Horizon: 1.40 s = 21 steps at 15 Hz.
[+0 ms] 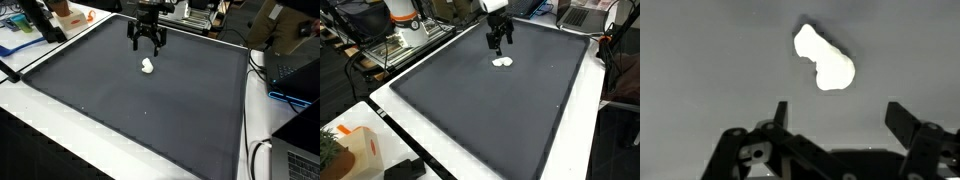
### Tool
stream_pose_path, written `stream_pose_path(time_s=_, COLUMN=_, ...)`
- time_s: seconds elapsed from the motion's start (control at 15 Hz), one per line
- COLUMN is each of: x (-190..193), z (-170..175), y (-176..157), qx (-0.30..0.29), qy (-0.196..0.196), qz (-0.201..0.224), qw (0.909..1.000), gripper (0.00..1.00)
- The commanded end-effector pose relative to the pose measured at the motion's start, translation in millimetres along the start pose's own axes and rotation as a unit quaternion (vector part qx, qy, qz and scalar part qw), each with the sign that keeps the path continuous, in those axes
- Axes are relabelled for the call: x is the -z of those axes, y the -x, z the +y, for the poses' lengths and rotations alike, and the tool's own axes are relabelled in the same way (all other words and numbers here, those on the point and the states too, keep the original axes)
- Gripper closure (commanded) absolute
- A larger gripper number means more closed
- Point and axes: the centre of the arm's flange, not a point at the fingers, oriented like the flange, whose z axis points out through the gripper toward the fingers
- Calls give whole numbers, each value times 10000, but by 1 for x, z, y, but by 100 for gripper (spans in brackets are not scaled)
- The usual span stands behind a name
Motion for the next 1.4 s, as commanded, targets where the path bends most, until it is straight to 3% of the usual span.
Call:
stream_pose_path(time_s=0.0, x=16, z=-26, y=-9, qx=52, qy=93, qz=-389, qw=9992, gripper=0)
stream_pose_path(time_s=0.2, x=28, z=-38, y=-12, qx=151, qy=190, qz=-445, qw=9987, gripper=0)
stream_pose_path(time_s=0.27, x=5, z=-26, y=-11, qx=141, qy=125, qz=-349, qw=9992, gripper=0)
stream_pose_path(time_s=0.6, x=7, z=-29, y=-18, qx=96, qy=108, qz=-377, qw=9992, gripper=0)
stream_pose_path(time_s=1.0, x=24, z=-40, y=-61, qx=57, qy=546, qz=-801, qw=9953, gripper=0)
stream_pose_path(time_s=1.33, x=22, z=-42, y=-82, qx=-31, qy=689, qz=-1323, qw=9888, gripper=0)
